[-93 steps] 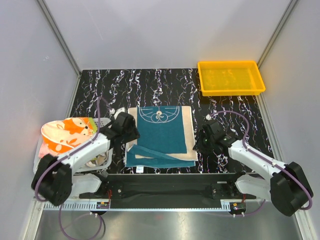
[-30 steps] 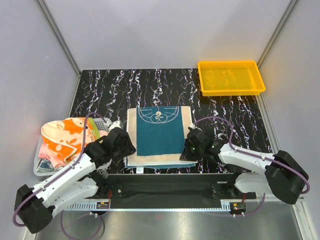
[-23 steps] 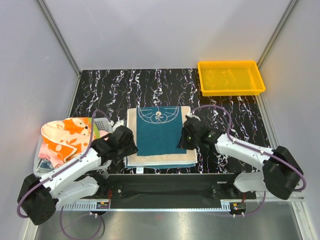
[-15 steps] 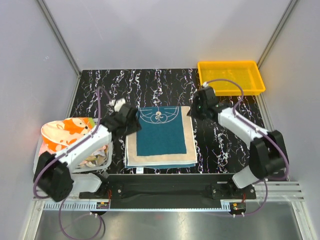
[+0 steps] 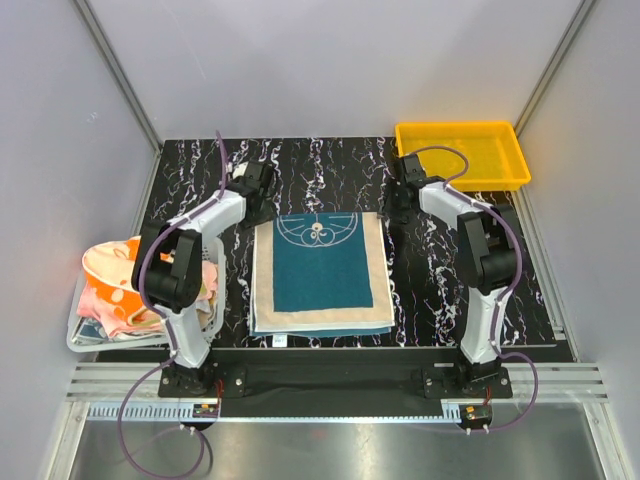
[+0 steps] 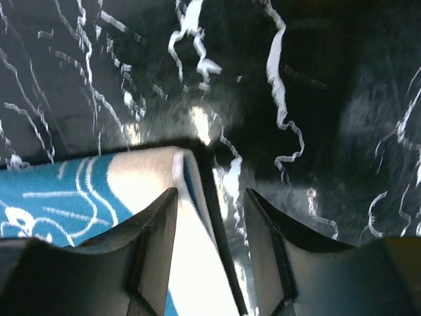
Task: Fold and stack the towels
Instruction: Fold the towel
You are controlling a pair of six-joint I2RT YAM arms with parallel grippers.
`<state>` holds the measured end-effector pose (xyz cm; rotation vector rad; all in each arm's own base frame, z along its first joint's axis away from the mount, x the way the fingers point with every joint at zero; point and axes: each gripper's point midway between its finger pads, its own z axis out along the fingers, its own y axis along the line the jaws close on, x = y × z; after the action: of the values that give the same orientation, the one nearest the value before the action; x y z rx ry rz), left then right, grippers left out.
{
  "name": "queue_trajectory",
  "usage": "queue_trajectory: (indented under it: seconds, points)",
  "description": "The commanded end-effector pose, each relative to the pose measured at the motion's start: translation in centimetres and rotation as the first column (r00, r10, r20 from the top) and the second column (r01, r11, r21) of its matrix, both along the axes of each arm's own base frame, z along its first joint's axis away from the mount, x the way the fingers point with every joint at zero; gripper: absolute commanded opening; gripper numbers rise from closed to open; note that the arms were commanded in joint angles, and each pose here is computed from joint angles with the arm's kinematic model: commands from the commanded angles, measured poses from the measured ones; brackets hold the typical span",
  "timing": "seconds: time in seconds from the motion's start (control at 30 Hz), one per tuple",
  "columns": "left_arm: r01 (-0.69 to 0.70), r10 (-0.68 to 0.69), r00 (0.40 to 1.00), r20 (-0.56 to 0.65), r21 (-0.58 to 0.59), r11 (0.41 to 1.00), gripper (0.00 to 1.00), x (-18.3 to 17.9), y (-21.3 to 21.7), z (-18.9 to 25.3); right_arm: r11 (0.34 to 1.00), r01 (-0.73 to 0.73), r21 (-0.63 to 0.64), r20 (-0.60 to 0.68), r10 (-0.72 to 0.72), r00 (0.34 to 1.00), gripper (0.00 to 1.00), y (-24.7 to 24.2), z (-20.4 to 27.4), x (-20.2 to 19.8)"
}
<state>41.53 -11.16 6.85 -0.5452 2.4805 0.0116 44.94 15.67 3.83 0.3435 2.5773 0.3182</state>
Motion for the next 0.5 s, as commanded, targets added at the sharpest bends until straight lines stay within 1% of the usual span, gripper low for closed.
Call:
queue_trajectory:
  seconds: [0.0,0.1,0.13,0.27,0.3,0.4,0.47]
  points:
    - [0.010,-0.009,0.999,0.047,-0.017,1.000,0.56,3.1,0.4,0.9,0.999,-0.009,0.043,0.071,0.005,0.997,0.52,0.2,1.9,2.9]
    - [0.014,-0.014,1.000,0.024,-0.012,1.000,0.56,3.7,0.6,0.1,0.997,-0.020,0.069,0.068,0.015,0.998,0.52,0.7,1.9,3.6]
    - [0.014,-0.014,1.000,0.014,-0.011,1.000,0.56,4.1,0.6,-0.2,0.997,-0.021,0.076,0.072,0.016,0.997,0.50,0.9,2.0,4.0]
    - [-0.003,0.004,1.000,-0.029,0.003,1.000,0.54,3.9,1.3,-1.1,0.996,-0.034,0.088,0.046,0.030,0.998,0.47,1.2,1.5,3.9]
    - [-0.004,0.004,1.000,-0.031,0.001,1.000,0.54,3.8,1.4,-1.2,0.995,-0.034,0.089,0.056,0.029,0.998,0.47,1.2,1.9,3.9]
    - [0.008,-0.008,1.000,-0.003,-0.017,1.000,0.54,3.8,1.2,-0.6,0.996,-0.028,0.079,0.081,0.021,0.996,0.48,0.9,2.6,3.7]
    - [0.019,-0.018,0.999,0.030,-0.036,0.999,0.60,4.0,0.9,0.4,0.998,-0.023,0.061,0.086,0.018,0.996,0.48,0.5,2.9,3.5]
